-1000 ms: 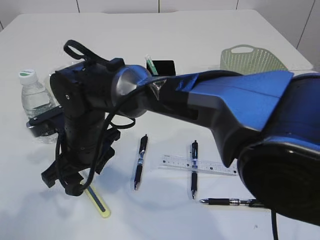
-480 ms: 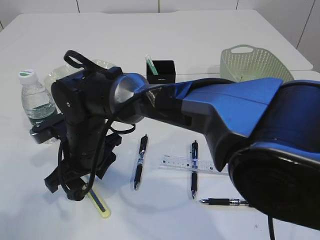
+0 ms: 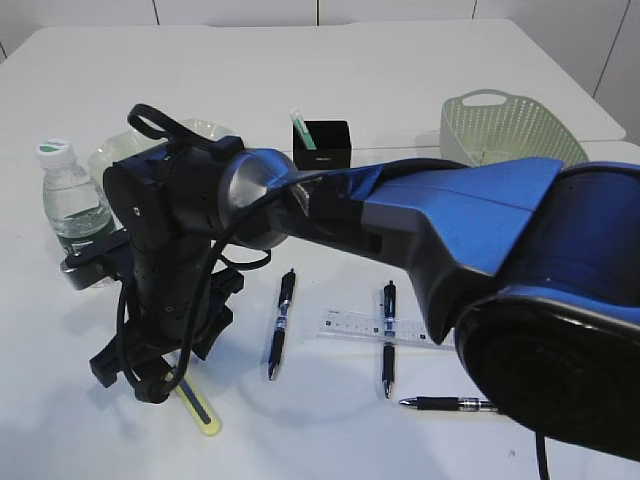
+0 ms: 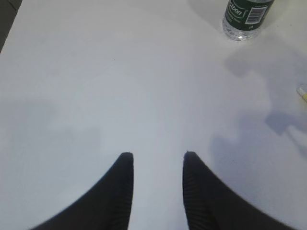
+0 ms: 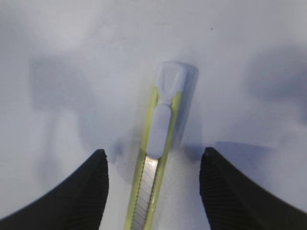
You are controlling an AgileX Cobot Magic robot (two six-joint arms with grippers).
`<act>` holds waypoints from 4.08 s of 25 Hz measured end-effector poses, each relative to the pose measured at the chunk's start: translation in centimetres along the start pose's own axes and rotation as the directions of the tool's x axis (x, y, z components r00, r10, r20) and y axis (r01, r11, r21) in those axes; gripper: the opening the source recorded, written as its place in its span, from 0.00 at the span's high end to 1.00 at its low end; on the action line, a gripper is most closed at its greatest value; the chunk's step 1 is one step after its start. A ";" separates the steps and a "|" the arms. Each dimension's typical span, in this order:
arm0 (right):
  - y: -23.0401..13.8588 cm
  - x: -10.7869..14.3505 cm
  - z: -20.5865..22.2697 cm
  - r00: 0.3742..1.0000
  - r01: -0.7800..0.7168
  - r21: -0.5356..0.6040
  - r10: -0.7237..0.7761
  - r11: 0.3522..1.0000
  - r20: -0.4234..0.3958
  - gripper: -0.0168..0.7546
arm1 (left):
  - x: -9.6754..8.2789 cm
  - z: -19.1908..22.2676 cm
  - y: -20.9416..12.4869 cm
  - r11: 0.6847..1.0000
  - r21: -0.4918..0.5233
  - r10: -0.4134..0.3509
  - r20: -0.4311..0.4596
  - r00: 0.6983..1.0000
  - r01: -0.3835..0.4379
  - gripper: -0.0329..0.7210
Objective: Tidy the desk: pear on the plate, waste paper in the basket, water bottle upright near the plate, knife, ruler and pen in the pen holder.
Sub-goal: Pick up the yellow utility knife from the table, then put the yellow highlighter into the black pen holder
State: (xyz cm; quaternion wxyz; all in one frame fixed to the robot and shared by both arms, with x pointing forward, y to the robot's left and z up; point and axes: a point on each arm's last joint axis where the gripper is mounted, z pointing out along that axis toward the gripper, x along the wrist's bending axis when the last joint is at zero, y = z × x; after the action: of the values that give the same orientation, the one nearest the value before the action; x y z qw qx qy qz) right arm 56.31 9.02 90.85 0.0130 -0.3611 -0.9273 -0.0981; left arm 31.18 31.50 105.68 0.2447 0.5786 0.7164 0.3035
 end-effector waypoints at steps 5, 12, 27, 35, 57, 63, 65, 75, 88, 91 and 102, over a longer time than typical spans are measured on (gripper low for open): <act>0.0 0.0 0.0 1.000 0.000 0.002 0.000 1.000 0.000 0.36 | 0.0 0.0 0.0 1.000 0.000 0.000 0.000 1.000 0.000 0.64; -0.1 -0.1 0.5 1.000 -0.001 0.013 0.001 1.000 0.000 0.36 | 0.0 0.0 0.0 1.000 0.000 0.000 0.000 1.000 0.000 0.64; -0.1 -0.1 0.8 1.000 -0.001 0.017 0.001 1.000 0.000 0.36 | 0.0 0.0 0.0 1.000 0.000 0.000 0.000 1.000 0.000 0.64; -0.3 -0.4 0.8 0.999 0.014 0.040 -0.015 0.999 0.033 0.59 | 0.2 0.0 0.0 1.000 -0.003 0.013 -0.018 1.000 -0.013 0.64; -0.2 -0.7 0.3 0.997 0.030 0.081 -0.036 0.996 0.074 0.78 | 0.2 0.0 0.0 1.000 -0.002 0.015 -0.022 1.000 -0.015 0.64; 0.7 -0.5 -1.0 0.997 0.033 0.027 -0.035 0.999 0.068 0.78 | 0.2 0.0 0.0 1.000 -0.002 0.015 -0.022 1.000 -0.015 0.64; 0.8 -0.5 -1.4 0.997 0.029 0.018 -0.030 0.999 0.068 0.78 | 0.2 0.0 0.0 1.000 -0.002 0.015 -0.022 1.000 -0.015 0.64; 2.2 0.1 -8.6 0.997 0.041 -0.160 -0.030 0.986 0.067 0.78 | 0.2 0.0 0.0 1.000 -0.002 0.015 -0.022 1.000 -0.015 0.64; 2.3 -2.5 -22.4 0.990 0.032 -0.481 0.038 0.876 0.136 0.78 | 0.2 0.0 0.0 1.000 -0.003 0.016 -0.023 1.000 -0.016 0.64; 2.0 -3.9 -24.5 0.984 0.028 -0.538 0.073 0.842 0.165 0.78 | 0.2 0.0 0.0 1.000 -0.002 0.016 -0.022 1.000 -0.016 0.64; 1.1 -11.6 -28.9 0.943 -0.013 -0.705 0.244 0.709 0.228 0.78 | 0.2 0.0 0.1 1.000 -0.006 0.017 -0.023 1.000 -0.017 0.64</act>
State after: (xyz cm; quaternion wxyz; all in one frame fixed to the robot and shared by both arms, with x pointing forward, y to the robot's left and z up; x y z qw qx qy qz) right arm 64.25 -3.46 118.32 -0.2594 -0.4144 -0.7851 -0.3802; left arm 31.17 31.70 105.72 0.2358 0.5804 0.7133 0.3143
